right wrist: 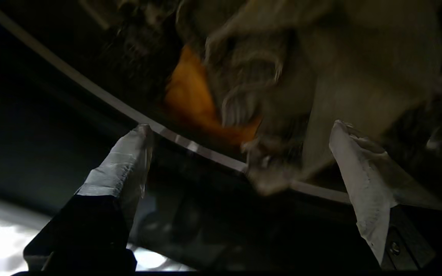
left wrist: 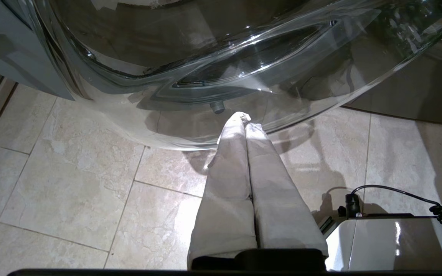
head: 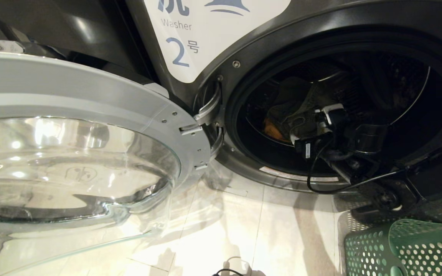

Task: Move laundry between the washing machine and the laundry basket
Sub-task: Pick a cloth and place it into the basket

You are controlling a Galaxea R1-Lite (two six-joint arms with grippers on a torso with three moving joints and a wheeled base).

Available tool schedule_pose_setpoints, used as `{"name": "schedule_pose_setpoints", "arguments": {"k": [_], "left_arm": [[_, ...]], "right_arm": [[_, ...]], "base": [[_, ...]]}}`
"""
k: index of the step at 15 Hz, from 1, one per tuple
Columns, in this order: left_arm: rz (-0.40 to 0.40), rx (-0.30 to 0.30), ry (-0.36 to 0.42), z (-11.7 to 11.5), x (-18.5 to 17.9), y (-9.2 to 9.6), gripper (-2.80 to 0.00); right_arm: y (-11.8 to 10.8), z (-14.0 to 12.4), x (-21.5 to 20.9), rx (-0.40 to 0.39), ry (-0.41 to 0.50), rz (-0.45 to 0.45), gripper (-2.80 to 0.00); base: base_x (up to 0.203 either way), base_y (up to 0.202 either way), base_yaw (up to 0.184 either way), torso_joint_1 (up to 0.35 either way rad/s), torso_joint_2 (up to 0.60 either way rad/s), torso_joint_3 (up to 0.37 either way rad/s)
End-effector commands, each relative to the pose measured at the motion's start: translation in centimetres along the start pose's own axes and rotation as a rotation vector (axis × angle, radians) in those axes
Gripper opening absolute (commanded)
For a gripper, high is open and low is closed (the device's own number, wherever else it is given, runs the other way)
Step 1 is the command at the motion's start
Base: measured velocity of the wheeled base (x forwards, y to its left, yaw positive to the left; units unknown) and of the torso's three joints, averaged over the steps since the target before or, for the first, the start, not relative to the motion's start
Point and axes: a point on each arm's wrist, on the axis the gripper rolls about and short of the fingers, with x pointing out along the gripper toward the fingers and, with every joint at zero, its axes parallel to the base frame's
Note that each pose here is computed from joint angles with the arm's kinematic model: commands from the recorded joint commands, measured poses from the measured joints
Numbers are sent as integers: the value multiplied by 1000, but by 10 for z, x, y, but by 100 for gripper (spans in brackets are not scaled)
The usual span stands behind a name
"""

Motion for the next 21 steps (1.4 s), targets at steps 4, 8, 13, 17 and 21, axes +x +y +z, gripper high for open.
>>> {"name": "schedule_pose_setpoints", "arguments": {"k": [4,8,13,17,21], "left_arm": [[0,0,1,0,0,0,-280],[0,0,1,0,0,0,-280],[0,0,1,0,0,0,-280],[0,0,1,0,0,0,-280],[0,0,1,0,0,0,-280]], "right_arm": [[-9,9,43,-78,-78,-117,0],[-31,-3,62,-110,-59,-182,0],[-30,-23,75,-109,-27,-177,0],[-27,-31,86,-91,13,-165,-280],[-25,-32,86,-79,23,-163,-280]], "base": [[0,0,0,0,0,0],[0,0,0,0,0,0],[0,0,0,0,0,0],[0,0,0,0,0,0],[0,0,0,0,0,0]]}}
